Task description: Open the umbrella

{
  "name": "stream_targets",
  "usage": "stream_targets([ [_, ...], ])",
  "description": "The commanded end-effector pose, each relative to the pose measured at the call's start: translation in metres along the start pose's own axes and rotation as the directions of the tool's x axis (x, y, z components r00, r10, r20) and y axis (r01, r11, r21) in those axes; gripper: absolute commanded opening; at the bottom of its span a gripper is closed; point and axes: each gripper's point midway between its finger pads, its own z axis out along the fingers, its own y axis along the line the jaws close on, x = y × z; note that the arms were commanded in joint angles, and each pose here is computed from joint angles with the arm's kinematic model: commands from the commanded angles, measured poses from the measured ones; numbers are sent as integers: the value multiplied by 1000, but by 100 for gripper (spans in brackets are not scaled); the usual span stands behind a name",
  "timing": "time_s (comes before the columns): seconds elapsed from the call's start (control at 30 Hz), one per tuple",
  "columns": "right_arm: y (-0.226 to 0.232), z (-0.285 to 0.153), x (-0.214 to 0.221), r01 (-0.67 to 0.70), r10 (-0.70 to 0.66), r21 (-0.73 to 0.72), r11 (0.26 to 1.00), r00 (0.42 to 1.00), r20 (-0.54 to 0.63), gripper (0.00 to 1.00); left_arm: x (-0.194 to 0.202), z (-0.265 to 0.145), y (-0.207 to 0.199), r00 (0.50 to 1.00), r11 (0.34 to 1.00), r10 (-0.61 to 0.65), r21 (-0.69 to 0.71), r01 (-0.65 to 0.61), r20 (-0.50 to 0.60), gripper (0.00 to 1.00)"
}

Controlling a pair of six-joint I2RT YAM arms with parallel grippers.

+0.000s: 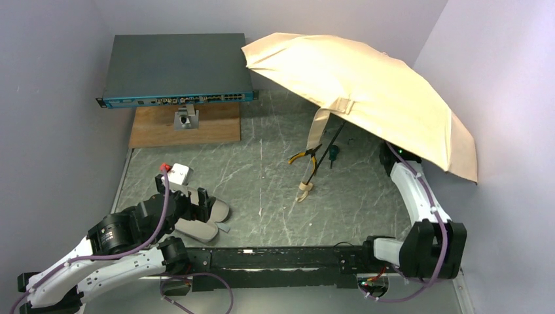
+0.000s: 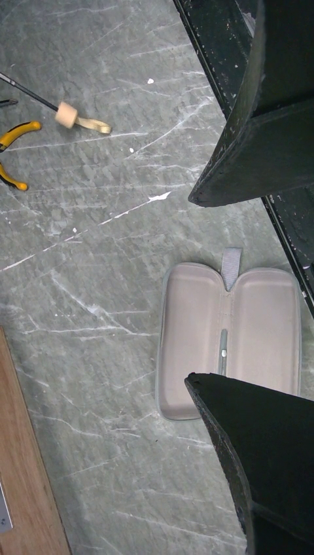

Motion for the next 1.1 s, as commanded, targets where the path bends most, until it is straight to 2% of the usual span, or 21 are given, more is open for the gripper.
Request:
stream_targets([
  [0.0, 29, -14, -10, 125, -128, 35, 992, 987, 98, 100, -6, -1, -2, 1000, 1000, -9, 13, 8, 27, 99],
  [0.3, 56, -38, -7, 173, -174, 20, 985, 976, 135, 100, -7, -2, 1, 999, 1000, -20, 9, 20, 42, 99],
  [0.63, 53, -54, -21, 246, -259, 89, 965, 944, 206, 100, -7, -2, 1, 999, 1000, -21, 5, 21, 39, 100],
  [1.07, 52, -58, -19, 279, -297, 108, 954, 930, 218, 100, -5, -2, 3, 999, 1000, -23, -8, 24, 34, 99],
])
